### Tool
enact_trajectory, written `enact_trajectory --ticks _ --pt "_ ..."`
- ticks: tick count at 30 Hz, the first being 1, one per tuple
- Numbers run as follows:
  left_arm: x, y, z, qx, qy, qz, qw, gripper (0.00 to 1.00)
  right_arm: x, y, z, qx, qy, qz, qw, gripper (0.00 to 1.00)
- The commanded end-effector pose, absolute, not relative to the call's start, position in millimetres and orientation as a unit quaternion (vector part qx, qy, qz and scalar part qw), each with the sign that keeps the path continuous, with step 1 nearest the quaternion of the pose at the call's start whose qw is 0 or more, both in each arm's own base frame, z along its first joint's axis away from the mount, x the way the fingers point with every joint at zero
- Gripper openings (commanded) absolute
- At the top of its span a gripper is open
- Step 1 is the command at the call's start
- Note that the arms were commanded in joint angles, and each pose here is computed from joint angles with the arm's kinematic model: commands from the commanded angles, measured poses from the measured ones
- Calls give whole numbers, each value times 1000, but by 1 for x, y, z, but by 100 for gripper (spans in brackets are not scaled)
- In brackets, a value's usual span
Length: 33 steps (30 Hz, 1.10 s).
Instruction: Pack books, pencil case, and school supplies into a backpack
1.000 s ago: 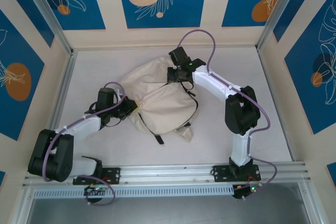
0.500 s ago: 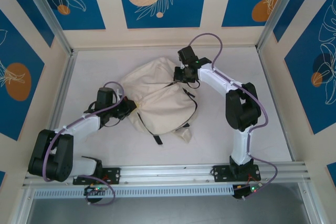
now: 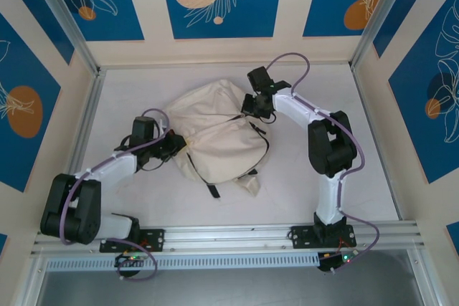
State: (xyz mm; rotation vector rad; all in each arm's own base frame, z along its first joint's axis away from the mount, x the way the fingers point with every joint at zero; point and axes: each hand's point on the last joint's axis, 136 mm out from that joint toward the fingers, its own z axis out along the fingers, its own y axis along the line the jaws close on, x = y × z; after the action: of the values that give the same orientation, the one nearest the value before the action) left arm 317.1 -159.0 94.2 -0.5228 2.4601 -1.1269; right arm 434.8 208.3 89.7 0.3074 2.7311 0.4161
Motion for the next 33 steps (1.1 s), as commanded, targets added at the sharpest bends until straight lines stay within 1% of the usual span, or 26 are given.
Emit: enact_trajectory --ticks 1,7,8,11,12,13,14,16,21,22,24,25,26,27,30,33 --pt "338 -148 93 -197 881 -383 196 0 437 154 93 187 955 97 207 0" --pt "388 -160 113 -171 875 -398 217 0 437 170 114 150 949 153 230 1" --pt "395 -161 116 -167 877 -394 219 0 438 173 119 141 948 161 237 4" --pt "411 -159 126 -164 884 -375 226 0 440 180 147 115 939 186 265 21" --pt "414 -156 130 -163 889 -362 229 6 439 180 158 109 935 192 277 31" --pt "416 -152 134 -162 893 -349 232 11 437 180 171 103 931 196 291 39" --pt "416 -148 138 -162 897 -337 235 16 436 177 182 100 927 196 304 44" --pt "414 -136 148 -168 905 -307 244 32 431 164 204 106 921 179 330 57" --pt "403 -91 176 -186 915 -213 289 66 416 116 246 131 899 115 403 77" --pt "399 -79 181 -191 915 -189 300 73 413 105 253 138 891 103 419 83" --pt "393 -57 192 -197 914 -141 327 87 406 84 263 151 877 84 448 99" --pt "389 -46 196 -199 912 -116 341 93 402 73 265 158 870 73 461 100" --pt "385 -37 200 -200 909 -97 354 98 399 62 267 165 864 64 471 99" --pt "381 -27 205 -200 904 -75 369 100 396 52 268 171 858 57 481 99" --pt "364 10 212 -235 883 11 405 100 385 16 267 209 839 15 502 99" --pt "349 40 215 -254 860 82 435 100 374 -20 256 249 827 -44 502 99"
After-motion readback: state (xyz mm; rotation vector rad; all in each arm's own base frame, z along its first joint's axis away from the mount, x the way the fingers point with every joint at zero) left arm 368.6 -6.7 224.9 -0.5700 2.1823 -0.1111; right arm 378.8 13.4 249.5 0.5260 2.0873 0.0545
